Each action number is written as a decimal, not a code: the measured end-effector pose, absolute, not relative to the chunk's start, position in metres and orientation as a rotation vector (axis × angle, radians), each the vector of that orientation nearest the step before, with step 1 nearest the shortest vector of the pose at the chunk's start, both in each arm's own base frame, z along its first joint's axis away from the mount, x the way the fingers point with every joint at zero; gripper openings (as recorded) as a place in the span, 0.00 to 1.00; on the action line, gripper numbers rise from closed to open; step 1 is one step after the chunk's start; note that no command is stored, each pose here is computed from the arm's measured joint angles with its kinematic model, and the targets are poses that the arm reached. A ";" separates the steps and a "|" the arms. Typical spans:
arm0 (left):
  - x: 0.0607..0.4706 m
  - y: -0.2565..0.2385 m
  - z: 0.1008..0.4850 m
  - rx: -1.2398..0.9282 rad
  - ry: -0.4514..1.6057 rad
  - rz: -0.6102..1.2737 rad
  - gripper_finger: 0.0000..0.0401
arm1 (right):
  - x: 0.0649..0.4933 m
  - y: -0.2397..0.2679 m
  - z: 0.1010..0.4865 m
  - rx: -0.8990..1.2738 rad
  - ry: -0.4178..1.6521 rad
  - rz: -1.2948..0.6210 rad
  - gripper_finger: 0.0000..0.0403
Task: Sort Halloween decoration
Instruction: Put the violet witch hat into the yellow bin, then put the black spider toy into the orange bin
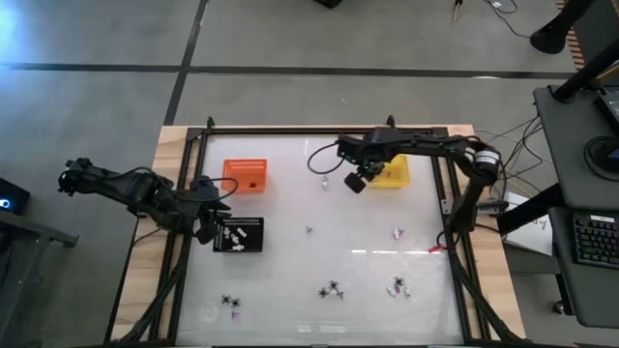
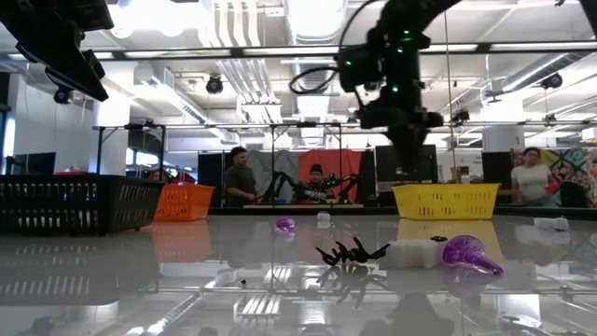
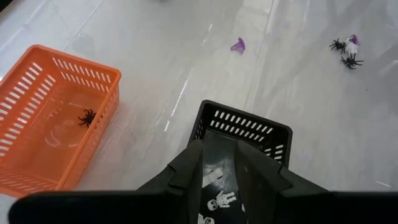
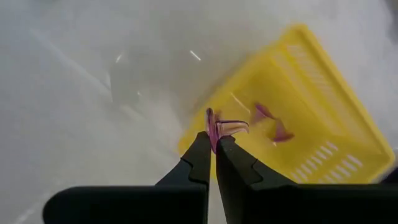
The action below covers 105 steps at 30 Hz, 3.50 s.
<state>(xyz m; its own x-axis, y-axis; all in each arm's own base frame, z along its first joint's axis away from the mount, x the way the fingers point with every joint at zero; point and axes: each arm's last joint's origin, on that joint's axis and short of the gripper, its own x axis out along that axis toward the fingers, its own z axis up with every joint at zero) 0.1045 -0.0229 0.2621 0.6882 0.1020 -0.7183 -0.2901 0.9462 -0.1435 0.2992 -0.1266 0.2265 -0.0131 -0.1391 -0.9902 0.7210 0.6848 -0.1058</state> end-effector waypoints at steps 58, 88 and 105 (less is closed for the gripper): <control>0.125 -0.039 0.252 -0.521 0.960 0.063 0.19 | 0.256 -0.147 0.248 0.606 1.386 -0.816 0.28; 0.136 -0.101 0.218 -0.780 1.498 -0.028 0.21 | 0.269 -0.154 0.288 0.426 1.276 -0.790 0.30; 0.155 -0.120 0.196 -0.691 1.470 0.022 0.39 | 0.269 -0.155 0.288 0.386 1.291 -0.758 0.30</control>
